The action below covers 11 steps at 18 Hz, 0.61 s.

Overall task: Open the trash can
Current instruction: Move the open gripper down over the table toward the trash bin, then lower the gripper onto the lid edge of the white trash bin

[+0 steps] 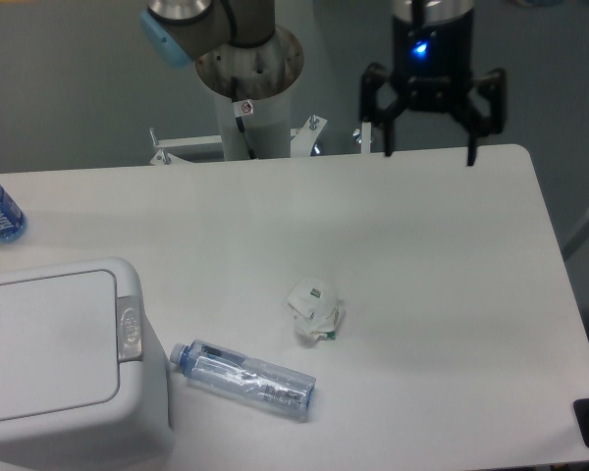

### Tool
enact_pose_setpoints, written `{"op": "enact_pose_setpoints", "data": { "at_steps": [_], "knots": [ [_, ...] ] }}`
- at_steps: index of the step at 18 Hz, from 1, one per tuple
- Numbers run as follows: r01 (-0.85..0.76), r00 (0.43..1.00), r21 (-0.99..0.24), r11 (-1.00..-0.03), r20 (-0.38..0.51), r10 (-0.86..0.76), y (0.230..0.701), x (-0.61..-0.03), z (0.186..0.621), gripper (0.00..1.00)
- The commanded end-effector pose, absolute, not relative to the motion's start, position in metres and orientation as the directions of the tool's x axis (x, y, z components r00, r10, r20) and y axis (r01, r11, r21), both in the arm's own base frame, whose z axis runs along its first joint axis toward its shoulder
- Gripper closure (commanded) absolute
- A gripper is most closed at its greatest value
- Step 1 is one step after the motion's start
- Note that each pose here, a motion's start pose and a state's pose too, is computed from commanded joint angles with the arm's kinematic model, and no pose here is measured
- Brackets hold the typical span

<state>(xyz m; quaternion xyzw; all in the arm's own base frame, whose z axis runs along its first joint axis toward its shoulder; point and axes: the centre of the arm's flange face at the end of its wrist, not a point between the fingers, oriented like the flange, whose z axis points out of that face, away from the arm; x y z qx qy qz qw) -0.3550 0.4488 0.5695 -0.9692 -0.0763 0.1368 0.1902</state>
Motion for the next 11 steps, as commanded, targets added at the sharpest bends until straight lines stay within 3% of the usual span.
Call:
{"op": "enact_pose_setpoints", "data": {
  "at_steps": [6,11],
  "knots": [
    [0.216,0.928,-0.533,-0.818,-0.149,0.342,0.531,-0.315,0.552,0.0],
    [0.341,0.907,-0.565,-0.751,-0.01,0.42,0.573,-0.292,0.546,0.0]
  ]
}}
